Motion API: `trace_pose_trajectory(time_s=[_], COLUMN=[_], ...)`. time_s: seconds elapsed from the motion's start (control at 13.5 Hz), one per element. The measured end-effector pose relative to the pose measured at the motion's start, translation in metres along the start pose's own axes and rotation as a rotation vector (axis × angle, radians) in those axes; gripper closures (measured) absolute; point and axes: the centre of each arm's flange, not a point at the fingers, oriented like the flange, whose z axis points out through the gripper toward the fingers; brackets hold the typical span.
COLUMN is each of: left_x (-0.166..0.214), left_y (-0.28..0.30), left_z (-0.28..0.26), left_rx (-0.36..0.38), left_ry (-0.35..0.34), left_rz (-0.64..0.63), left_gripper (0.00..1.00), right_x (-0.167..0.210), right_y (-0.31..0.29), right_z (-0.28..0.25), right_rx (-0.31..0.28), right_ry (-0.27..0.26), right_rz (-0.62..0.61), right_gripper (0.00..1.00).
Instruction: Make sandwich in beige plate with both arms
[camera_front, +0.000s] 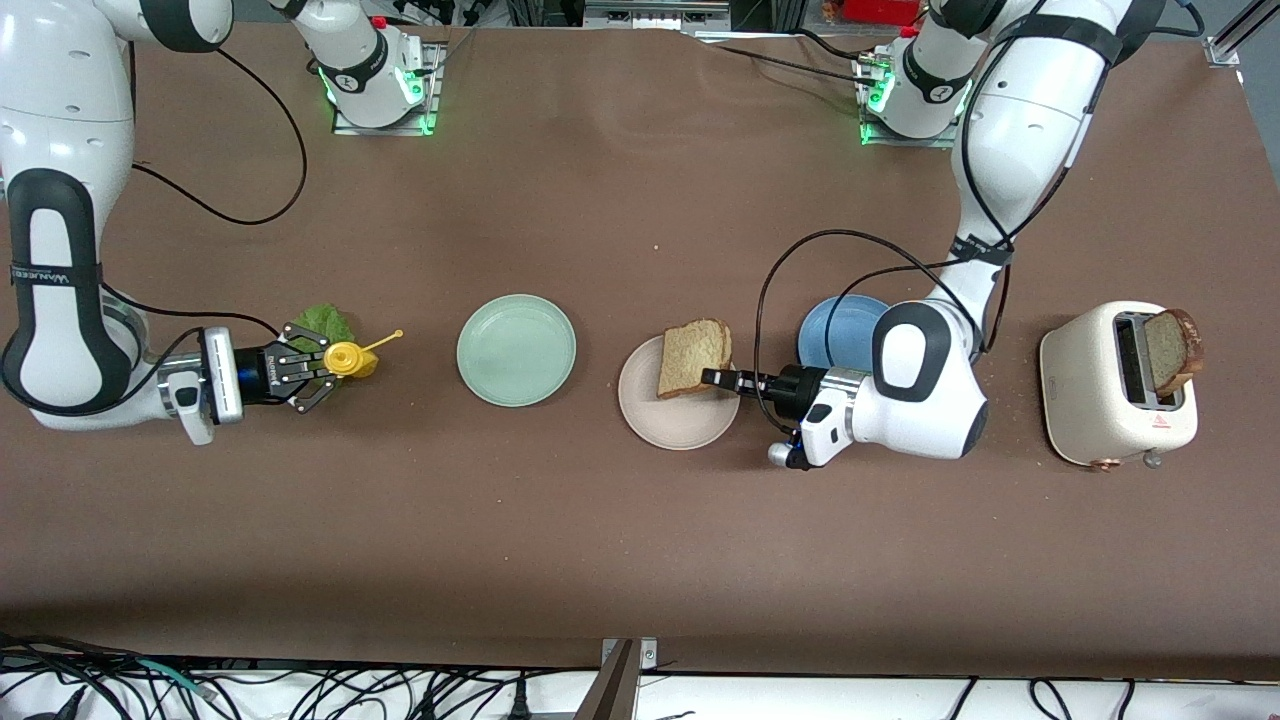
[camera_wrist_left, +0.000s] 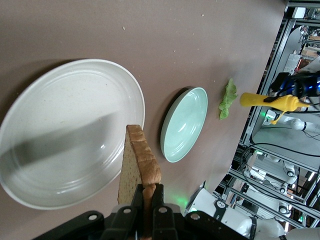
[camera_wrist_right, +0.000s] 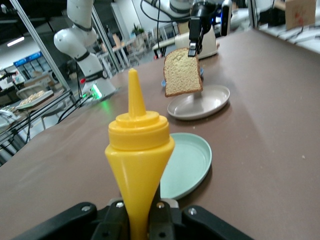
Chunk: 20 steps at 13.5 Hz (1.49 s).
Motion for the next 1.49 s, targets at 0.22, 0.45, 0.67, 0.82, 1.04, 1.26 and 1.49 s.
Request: trace_pose_trajectory(time_s=[0.22,0.45,0.67,0.82,1.04,1.26,1.49], left_x=[0.004,0.004,0.002,0.003,0.007,0.012,0.014], left_y=[-0.01,-0.011,0.0,0.005,-0.002,-0.018,-0.026], left_z=[0.011,0.023,0.034,0.043,0.062,0.067,0.064], left_rx=[0.01,0.016,-0.014,-0.013,-0.001,0.012,0.02], left_ry=[0.011,0.002,0.006,0.026,0.055,0.075,0.084], left_rz=[0.004,0.005,0.003,0.006,-0.007,-0.026,0.008], left_gripper=[0.91,0.91,0.91,0.91,0.91,0.91,0.78], right_x=[0.04,0.083,0.109,0.12,0.125,0.127,0.127], right_y=[-0.002,0.005,0.011,0.014,0.016,0.017,0.017], right_z=[-0.007,0.004,0.023,0.034,0.047,0.052,0.051], right_rx=[0.027,0.021,0.025,0.028,0.037,0.038,0.036], right_ry=[-0.139,-0.224,-0.29,-0.313,-0.336,-0.343,-0.345], right_rz=[0.086,0.171,0.214,0.223,0.217,0.214,0.215], right_gripper=[0.92,0.92,0.92,0.92,0.92,0.92,0.92])
